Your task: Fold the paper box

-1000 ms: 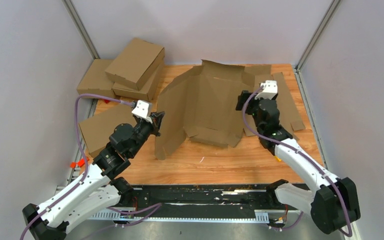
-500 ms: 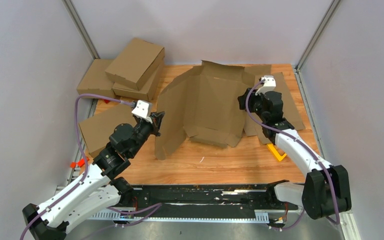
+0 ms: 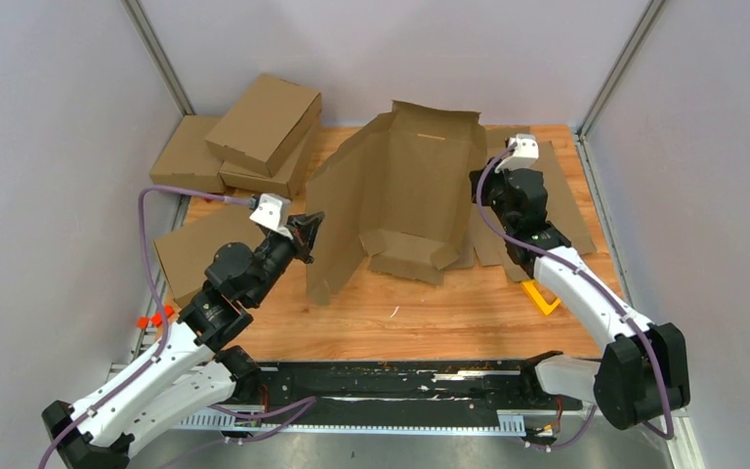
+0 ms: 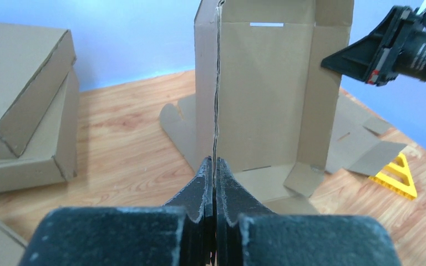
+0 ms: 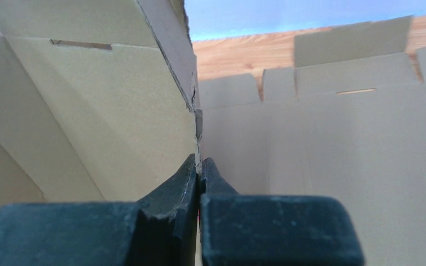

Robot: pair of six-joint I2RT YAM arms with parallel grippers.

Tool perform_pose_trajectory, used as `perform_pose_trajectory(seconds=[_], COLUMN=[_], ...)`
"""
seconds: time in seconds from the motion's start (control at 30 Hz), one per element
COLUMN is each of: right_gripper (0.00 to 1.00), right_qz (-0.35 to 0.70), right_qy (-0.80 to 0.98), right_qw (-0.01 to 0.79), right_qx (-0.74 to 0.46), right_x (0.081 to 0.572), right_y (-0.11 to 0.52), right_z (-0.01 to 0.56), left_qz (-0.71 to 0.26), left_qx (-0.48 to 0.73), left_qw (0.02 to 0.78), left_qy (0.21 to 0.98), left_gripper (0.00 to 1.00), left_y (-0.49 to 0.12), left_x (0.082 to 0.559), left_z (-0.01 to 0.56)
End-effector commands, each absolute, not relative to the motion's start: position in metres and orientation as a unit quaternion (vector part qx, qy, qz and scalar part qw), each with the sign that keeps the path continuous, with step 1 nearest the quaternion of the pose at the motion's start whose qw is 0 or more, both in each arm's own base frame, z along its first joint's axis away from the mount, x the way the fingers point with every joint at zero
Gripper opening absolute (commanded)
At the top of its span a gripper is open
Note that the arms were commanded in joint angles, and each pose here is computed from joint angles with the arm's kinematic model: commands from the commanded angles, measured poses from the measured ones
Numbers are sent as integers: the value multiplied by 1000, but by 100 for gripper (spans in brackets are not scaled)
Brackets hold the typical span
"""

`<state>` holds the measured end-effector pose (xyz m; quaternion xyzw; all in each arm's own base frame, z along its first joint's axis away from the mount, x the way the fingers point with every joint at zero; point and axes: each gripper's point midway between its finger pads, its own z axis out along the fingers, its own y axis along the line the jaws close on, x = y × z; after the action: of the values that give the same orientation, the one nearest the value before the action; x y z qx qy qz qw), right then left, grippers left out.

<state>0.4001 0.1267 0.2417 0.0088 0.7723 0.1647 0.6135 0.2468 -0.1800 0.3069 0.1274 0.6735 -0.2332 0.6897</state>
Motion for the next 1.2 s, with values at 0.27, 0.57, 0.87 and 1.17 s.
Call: perform_pose_trajectory(seconds=[0.27,0.57,0.87,1.17], right_gripper=[0,2,35,73], right_qz=[65,96,105,98], right_qy=[683,703,711,739], right_qw=[701,684,688,666], right_qx=[192,167,99,31], right_x=[366,359,339,344], right_y=[114,141,143,134], right_z=[239,219,217,202], left_qz=[-295,-317,-329,-318], left_qx=[136,139,152,161], left_qw=[739,728,724,728], left_qy=[590,592,586,585], left_gripper=[0,0,0,0], left_y=[-195,-191,-188,-185], left_x=[238,222,209,207], left_z=[293,259,243,243])
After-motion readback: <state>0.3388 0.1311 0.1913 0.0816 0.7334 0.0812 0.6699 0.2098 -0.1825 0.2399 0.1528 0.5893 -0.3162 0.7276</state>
